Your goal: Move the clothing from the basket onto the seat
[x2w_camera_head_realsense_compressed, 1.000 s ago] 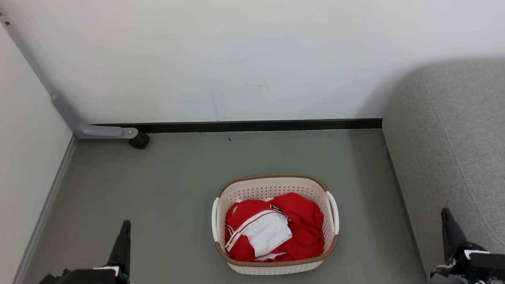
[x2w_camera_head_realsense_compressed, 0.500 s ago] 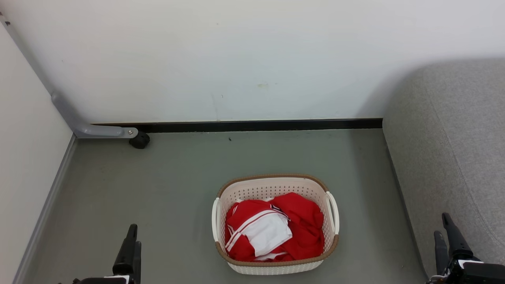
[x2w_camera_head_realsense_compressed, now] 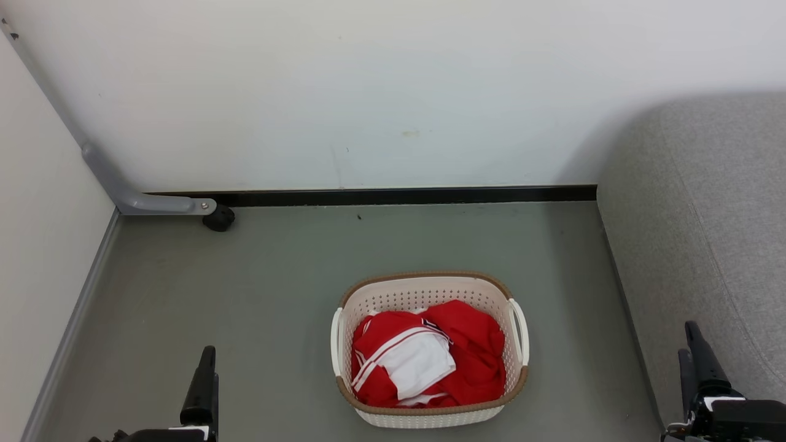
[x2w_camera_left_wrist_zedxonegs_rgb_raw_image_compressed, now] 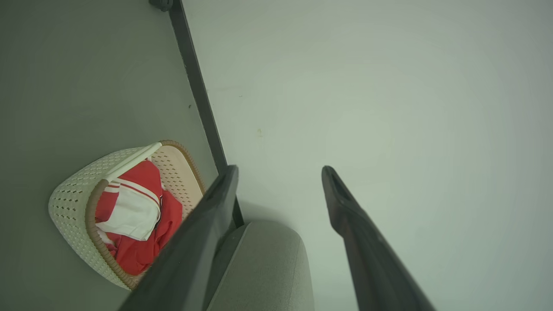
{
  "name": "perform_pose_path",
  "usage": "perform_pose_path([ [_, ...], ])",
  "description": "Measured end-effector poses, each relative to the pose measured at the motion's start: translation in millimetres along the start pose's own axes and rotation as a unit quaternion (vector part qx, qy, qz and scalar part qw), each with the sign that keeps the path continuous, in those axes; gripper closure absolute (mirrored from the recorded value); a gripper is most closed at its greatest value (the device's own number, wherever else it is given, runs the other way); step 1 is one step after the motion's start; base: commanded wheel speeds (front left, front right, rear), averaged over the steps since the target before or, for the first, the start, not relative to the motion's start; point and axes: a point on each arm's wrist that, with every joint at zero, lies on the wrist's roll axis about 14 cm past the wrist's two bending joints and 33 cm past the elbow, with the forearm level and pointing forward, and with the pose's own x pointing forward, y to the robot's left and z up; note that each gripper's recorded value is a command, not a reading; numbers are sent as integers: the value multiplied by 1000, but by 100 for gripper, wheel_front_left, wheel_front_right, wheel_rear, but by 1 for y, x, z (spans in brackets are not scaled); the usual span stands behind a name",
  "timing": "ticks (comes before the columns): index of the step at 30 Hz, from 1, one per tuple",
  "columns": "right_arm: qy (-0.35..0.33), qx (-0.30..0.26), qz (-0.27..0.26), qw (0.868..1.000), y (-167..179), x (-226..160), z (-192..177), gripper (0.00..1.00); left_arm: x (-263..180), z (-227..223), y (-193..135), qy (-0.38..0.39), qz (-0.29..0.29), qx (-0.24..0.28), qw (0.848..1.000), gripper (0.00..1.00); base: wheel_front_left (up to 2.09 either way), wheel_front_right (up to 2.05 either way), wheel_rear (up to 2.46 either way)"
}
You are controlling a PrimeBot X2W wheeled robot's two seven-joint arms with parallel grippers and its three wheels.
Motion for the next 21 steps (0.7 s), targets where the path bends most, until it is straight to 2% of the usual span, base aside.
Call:
perform_pose_path([
  [10,11,-87,15,996,10,5,-4,0,2,0,-2,-7,-1,47,999,0,0,0,0],
  [21,11,-170,26,985,16,9,-4,0,5,-2,-4,-10,-3,141,990,0,0,0,0],
])
